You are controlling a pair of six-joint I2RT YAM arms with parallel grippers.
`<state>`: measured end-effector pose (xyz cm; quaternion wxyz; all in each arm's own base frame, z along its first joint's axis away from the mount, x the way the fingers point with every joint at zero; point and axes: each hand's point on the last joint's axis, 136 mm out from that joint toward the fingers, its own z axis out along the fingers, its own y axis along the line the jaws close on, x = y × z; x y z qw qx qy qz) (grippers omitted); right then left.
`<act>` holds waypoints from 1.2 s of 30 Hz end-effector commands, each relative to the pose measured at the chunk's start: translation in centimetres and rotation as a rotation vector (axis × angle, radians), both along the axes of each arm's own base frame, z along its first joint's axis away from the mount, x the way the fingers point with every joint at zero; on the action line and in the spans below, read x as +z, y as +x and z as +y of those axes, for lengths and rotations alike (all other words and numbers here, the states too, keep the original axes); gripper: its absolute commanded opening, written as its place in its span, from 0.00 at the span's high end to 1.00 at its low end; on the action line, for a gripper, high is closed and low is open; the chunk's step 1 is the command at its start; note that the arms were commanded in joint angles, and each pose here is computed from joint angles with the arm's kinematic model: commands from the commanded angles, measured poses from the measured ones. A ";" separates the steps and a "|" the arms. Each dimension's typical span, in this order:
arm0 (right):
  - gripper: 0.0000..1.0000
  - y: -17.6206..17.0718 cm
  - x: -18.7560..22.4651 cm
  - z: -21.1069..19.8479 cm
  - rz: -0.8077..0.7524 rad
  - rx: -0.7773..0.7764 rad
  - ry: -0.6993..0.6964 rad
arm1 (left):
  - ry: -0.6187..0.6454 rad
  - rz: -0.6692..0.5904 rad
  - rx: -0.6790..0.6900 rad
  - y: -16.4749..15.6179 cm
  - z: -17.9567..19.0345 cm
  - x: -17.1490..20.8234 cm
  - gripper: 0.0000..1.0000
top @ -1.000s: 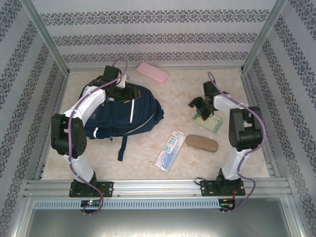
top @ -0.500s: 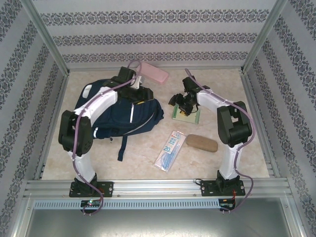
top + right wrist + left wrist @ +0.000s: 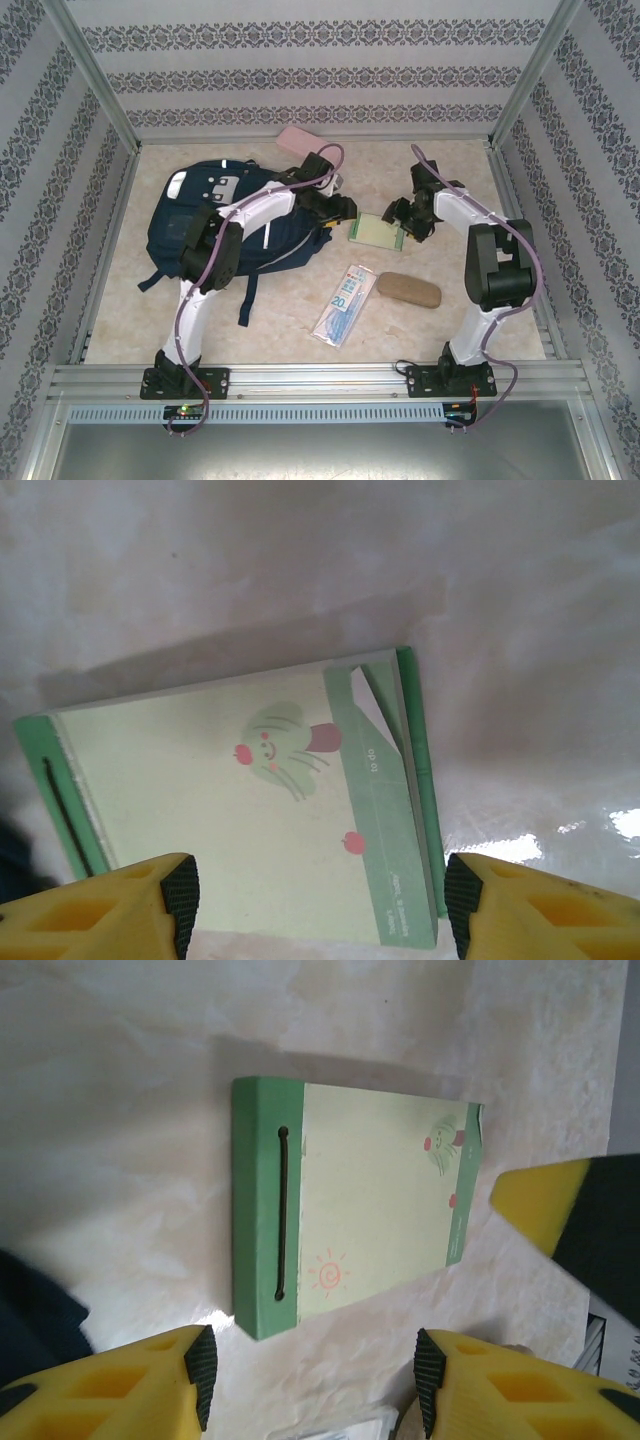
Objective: Pack the student bag
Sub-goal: Pick up the loose stationery from the center of the table.
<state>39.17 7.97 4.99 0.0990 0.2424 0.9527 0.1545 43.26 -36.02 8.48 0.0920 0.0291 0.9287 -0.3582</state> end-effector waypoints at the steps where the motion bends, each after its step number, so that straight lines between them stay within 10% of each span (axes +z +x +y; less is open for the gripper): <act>1: 0.33 0.3 -0.9 0.1 0.024 0.047 -0.019 | -0.001 0.008 0.002 0.3 -1.4 -0.7 0.44; 24: 0.62 -0.1 -3.1 3.9 0.083 0.164 0.018 | 0.158 0.172 -0.037 -1.8 -1.3 -8.2 0.45; 36: 0.63 -0.2 -2.6 4.5 0.068 0.160 0.043 | -0.349 0.041 -0.174 -1.6 -6.8 5.2 0.47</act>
